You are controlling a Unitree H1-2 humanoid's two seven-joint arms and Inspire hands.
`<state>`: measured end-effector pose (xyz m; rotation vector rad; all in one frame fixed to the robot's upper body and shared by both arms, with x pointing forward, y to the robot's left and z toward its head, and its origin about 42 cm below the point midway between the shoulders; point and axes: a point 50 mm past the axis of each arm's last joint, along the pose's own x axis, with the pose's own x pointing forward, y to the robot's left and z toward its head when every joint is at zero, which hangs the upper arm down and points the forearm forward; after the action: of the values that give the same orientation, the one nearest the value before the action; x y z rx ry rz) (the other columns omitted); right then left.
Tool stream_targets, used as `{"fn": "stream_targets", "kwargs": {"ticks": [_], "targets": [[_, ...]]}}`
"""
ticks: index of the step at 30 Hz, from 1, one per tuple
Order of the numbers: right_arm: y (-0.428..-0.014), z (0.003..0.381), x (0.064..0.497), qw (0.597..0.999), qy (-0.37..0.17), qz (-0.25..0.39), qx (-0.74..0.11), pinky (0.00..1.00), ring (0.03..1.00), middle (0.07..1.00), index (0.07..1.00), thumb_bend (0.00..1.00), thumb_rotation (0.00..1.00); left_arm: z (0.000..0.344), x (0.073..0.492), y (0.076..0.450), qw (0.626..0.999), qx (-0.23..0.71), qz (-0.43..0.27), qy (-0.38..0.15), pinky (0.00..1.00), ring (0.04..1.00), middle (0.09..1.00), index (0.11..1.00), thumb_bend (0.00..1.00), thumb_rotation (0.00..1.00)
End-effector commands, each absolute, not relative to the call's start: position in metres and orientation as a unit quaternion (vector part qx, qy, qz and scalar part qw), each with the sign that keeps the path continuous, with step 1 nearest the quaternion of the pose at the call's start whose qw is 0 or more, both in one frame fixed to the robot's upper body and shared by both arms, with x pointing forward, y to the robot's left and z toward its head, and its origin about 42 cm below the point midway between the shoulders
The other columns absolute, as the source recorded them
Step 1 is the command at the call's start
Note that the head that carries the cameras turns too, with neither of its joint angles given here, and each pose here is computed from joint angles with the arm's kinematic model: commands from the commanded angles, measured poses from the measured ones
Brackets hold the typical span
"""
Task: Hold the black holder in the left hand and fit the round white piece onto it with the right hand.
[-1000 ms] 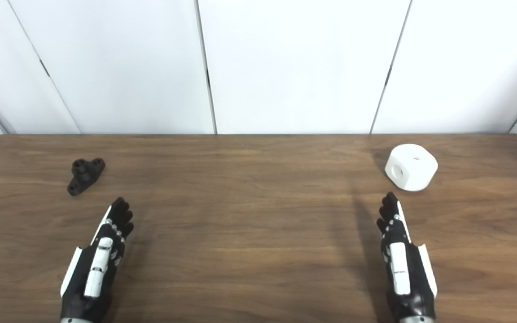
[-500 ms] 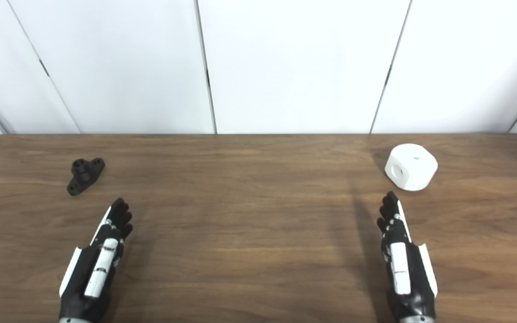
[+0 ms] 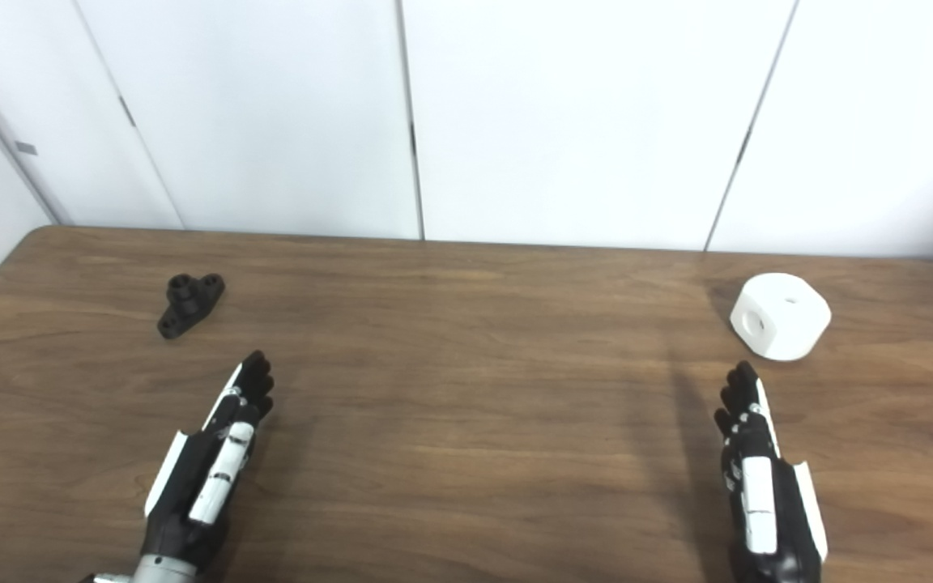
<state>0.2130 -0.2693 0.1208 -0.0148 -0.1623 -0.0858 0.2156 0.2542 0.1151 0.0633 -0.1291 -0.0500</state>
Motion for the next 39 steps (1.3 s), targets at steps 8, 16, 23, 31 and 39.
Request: {"fn": "stream_targets", "kwargs": {"ticks": [8,16,23,31,39], "targets": [[-0.286,0.085,0.133,0.999,-0.013,-0.044,-0.010,1.00,1.000,1.000,1.000,0.62,1.00,0.101,0.175,0.235,0.998,0.026,-0.008,-0.060,0.99,1.000,1.000,0.987,0.31,0.78],[-0.292,0.082,0.127,0.999,0.001,-0.049,-0.013,1.00,1.000,1.000,1.000,0.59,1.00,0.096,0.173,0.228,0.998,0.026,-0.011,-0.064,0.97,1.000,1.000,1.000,0.29,0.78],[-0.294,0.084,0.124,0.998,0.004,-0.052,-0.019,1.00,1.000,1.000,1.000,0.60,1.00,0.098,0.170,0.224,0.998,0.014,-0.007,-0.063,0.98,1.000,1.000,0.995,0.27,0.74],[-0.294,0.085,0.120,0.999,0.007,-0.048,-0.014,1.00,1.000,1.000,1.000,0.61,1.00,0.115,0.174,0.230,0.994,0.058,0.004,-0.088,0.95,0.997,1.000,0.980,0.36,0.67],[-0.286,0.089,0.116,0.999,0.007,-0.049,-0.011,1.00,1.000,1.000,1.000,0.61,1.00,0.177,0.205,0.257,0.972,0.173,0.071,-0.144,0.88,0.956,0.985,0.962,0.58,0.33]]}}
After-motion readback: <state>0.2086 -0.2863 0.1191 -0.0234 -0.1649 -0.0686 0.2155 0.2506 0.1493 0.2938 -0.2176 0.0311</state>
